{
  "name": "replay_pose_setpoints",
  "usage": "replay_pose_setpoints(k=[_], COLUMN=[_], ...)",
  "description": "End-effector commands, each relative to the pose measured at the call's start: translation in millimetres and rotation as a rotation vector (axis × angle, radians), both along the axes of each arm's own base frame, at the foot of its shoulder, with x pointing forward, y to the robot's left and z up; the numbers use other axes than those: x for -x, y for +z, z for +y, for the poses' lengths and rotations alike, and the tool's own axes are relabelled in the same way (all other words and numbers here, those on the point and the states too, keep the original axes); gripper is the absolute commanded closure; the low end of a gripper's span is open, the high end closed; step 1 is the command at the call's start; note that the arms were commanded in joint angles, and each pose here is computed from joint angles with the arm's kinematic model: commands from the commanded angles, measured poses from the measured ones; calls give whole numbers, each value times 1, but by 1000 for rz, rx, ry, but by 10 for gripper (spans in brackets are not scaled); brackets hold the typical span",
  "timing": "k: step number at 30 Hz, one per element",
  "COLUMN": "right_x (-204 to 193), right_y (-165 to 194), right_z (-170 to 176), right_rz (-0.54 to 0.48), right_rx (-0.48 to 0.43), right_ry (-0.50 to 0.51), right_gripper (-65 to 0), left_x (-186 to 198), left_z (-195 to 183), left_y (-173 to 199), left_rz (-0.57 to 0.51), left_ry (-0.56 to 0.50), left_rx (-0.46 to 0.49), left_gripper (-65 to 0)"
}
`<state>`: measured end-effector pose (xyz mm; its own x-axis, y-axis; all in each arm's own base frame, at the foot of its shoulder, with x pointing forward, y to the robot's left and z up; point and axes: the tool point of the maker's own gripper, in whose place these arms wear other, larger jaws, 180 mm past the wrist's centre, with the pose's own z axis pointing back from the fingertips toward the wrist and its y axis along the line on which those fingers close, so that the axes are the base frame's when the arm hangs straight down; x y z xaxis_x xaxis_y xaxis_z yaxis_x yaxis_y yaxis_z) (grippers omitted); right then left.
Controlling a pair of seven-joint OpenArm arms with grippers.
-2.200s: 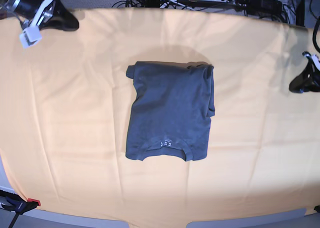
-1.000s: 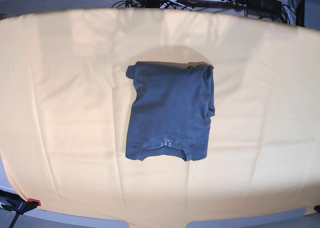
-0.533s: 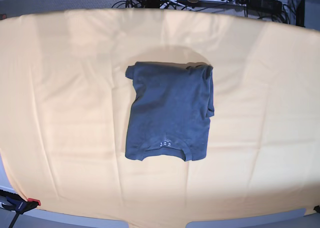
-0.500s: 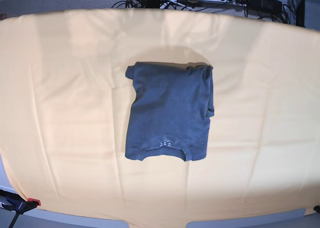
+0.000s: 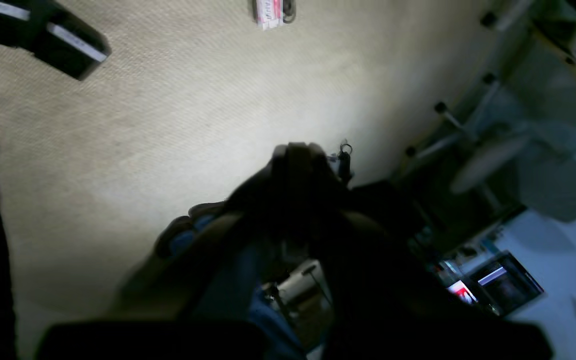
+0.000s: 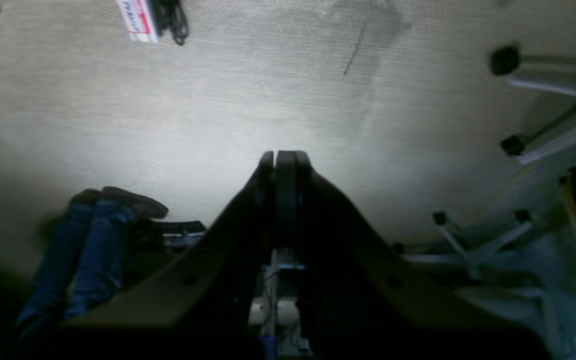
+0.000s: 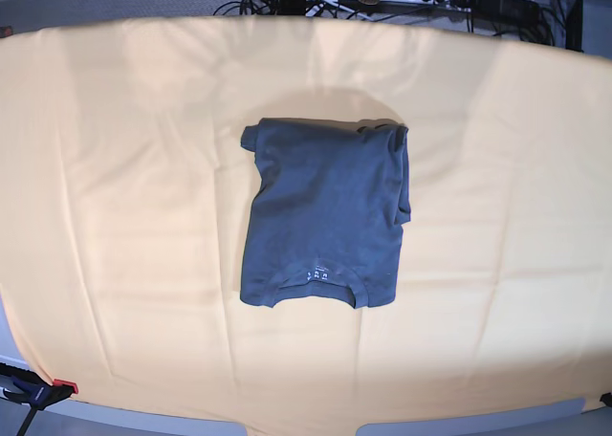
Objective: Fold the T-shirt properly
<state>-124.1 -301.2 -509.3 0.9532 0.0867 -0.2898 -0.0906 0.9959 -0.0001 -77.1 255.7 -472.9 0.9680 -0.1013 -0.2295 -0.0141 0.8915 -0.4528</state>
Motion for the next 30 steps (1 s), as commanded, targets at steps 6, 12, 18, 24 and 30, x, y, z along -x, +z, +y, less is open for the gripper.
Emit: replay_pose_setpoints(k=[6, 12, 18, 24, 30], right_x=[-12, -41, -68, -95, -110], right_y=[-20, -49, -78, -99, -110], right_z=[5, 39, 76, 115, 131], right_rz=[-57, -140, -195, -285, -370], right_rx=[-37, -152, -196, -220, -215], right_ry=[3, 3, 3, 32, 91], right_gripper=[0, 0, 0, 0, 0], left_x=[-28, -45, -46, -69, -113], left_z=[7, -7, -37, -67, -81], left_y=[-13, -44, -89, -127, -144], left_rz=[-100, -192, -202, -241, -419], left_ry=[0, -46, -122, 5, 130], left_rx=[-40, -45, -38, -95, -196], left_gripper=[0, 0, 0, 0, 0])
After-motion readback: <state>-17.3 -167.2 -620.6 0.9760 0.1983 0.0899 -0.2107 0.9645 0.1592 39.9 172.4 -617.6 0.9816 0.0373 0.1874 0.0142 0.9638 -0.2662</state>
